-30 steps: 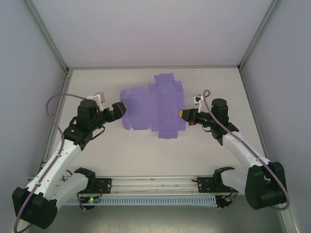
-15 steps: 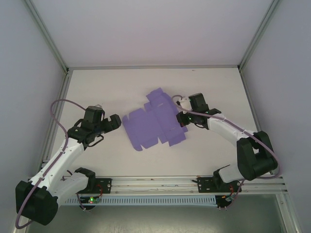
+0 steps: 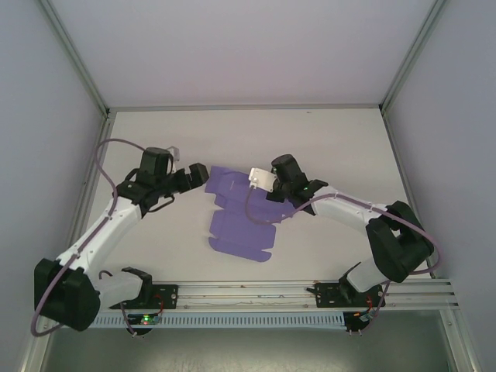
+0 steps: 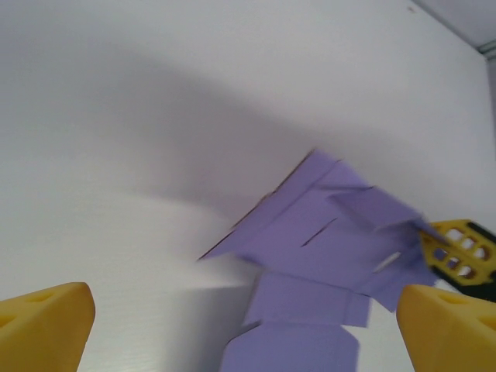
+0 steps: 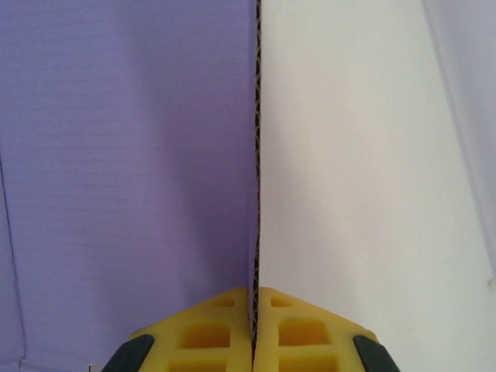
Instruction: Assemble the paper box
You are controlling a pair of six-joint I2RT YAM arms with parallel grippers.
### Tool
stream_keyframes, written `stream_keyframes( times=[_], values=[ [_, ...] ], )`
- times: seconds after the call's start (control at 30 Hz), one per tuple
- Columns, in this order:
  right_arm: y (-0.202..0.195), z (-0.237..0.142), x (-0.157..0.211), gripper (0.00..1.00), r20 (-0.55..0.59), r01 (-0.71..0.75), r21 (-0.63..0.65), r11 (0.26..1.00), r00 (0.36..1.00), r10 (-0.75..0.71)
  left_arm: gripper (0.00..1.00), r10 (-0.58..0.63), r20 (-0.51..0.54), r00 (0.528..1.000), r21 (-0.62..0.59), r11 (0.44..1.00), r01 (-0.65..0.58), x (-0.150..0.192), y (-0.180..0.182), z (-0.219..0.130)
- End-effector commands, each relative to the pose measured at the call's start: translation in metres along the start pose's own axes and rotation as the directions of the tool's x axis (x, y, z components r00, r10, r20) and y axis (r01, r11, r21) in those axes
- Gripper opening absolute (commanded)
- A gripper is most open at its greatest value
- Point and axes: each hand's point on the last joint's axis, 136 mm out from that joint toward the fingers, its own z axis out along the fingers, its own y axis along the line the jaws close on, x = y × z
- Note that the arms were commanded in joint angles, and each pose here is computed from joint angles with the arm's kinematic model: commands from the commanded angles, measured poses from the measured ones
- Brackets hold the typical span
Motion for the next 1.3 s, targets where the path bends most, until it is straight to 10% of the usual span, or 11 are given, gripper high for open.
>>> stream_keyframes(
  times=[0.0, 0.27, 0.77, 1.27],
  values=[
    [-0.007, 0.005, -0.016, 0.0, 0.033, 0.141, 0.093, 0.986, 0.989, -0.145, 1.0, 0.002, -0.012, 1.0, 0.162, 0.987, 0.0, -0.019, -0.039, 0.008],
    [-0.002, 0.009, -0.018, 0.0, 0.029, 0.119, 0.107, 0.987, 0.992, -0.123, 0.78, 0.027, -0.114, 0.993, 0.27, 0.963, 0.005, -0.028, -0.074, 0.038],
    [-0.016, 0.006, -0.019, 0.0, 0.013, 0.049, 0.145, 0.988, 0.999, -0.051, 0.68, 0.069, -0.278, 0.958, 0.222, 0.975, -0.006, 0.02, -0.074, 0.073],
    [-0.007, 0.001, -0.028, 0.0, 0.055, 0.028, 0.166, 0.986, 0.998, -0.037, 0.34, -0.039, -0.272, 0.962, 0.316, 0.94, 0.127, 0.02, -0.096, 0.105]
  ],
)
